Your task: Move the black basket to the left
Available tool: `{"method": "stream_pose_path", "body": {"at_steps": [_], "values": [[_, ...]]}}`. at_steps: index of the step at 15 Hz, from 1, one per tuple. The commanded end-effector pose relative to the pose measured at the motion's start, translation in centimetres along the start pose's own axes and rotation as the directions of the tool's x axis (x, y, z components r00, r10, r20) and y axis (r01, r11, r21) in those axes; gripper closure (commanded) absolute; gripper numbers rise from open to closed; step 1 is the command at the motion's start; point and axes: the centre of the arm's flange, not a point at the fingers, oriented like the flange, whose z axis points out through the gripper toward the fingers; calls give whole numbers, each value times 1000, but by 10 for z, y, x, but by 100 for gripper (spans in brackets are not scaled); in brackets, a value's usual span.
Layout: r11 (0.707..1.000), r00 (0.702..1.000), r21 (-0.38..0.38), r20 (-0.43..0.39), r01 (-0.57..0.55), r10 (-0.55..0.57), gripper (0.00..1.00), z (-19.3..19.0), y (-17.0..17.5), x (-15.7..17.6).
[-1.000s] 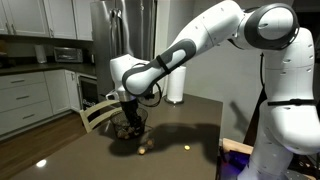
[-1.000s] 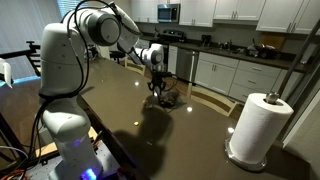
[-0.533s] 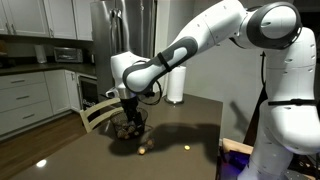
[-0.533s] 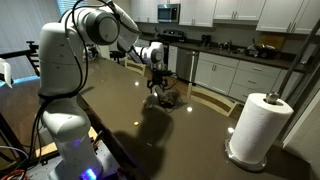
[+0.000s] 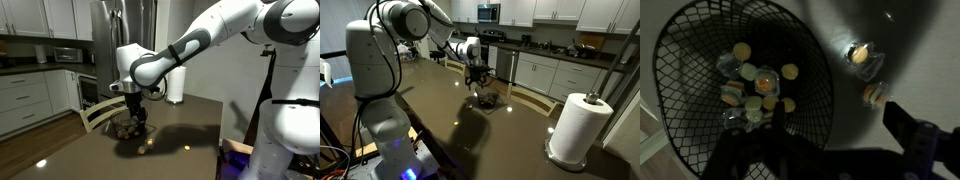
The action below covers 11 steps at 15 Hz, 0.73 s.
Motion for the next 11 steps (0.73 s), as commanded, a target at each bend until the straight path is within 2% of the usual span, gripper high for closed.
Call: {"method": "stream_pose_path", "body": {"at_steps": [1, 5, 6, 8, 11], "values": [[998, 999, -52, -39, -32, 30, 0, -6, -41, -19], [992, 995, -107, -87, -63, 54, 0, -1, -80, -33], [997, 998, -68, -58, -33, 29, 0, -1, -50, -14], [996, 997, -81, -68, -42, 36, 0, 1, -65, -21], [995, 997, -87, -70, -44, 38, 0, -1, -70, -26]]}}
